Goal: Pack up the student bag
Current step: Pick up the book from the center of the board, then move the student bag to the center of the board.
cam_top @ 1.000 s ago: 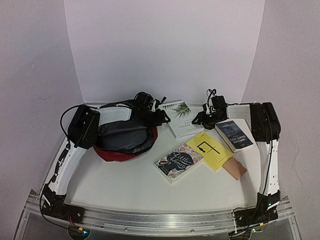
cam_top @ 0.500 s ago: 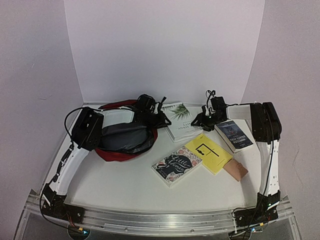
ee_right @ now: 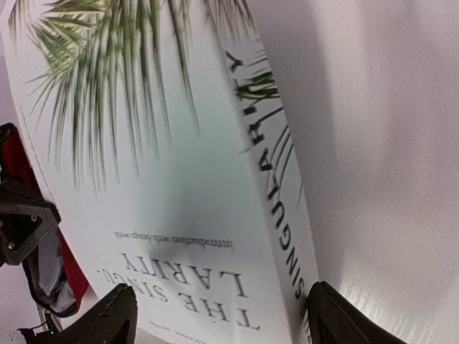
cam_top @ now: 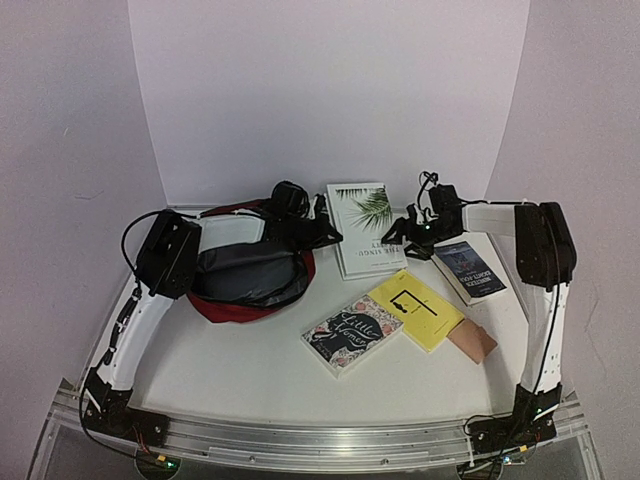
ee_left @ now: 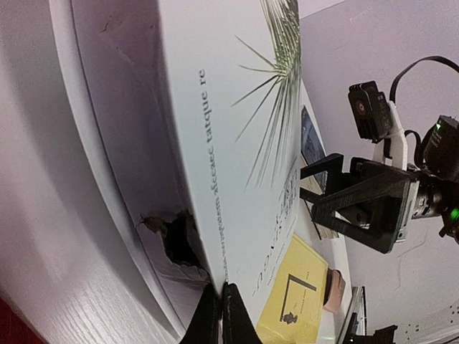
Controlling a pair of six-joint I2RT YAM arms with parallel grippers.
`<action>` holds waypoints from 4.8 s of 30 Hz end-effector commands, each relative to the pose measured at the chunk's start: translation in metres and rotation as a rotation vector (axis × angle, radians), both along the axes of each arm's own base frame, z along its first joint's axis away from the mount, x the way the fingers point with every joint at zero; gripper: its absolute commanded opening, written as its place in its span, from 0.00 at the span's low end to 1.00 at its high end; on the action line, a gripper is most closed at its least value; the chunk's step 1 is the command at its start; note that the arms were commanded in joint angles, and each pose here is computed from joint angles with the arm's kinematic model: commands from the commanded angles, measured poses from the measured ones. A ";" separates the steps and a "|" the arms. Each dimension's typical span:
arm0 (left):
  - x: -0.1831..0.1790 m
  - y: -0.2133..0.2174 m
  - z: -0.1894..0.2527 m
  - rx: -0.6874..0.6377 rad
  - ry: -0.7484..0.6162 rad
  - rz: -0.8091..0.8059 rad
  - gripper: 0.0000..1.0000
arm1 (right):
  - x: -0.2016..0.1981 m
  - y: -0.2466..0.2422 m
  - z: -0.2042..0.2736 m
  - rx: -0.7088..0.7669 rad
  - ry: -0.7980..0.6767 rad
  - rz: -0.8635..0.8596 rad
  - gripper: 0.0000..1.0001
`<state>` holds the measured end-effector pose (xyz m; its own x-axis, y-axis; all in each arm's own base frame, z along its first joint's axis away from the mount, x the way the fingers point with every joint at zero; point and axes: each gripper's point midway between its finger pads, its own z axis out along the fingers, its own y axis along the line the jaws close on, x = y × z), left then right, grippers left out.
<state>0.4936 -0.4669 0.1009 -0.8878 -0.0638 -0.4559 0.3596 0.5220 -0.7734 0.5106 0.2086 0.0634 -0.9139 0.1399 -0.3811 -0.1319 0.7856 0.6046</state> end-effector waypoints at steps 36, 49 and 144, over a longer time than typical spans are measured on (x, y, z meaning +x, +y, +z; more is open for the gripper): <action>-0.121 0.019 0.197 -0.349 -0.151 -0.354 0.00 | -0.083 0.021 0.152 0.551 -0.090 0.432 0.77; -0.110 0.041 0.205 -0.319 -0.179 -0.181 0.46 | -0.087 0.030 0.182 0.534 -0.097 0.395 0.36; -0.172 0.277 0.284 -0.390 -0.506 0.876 0.00 | 0.042 0.229 0.019 -0.004 -0.359 0.284 0.75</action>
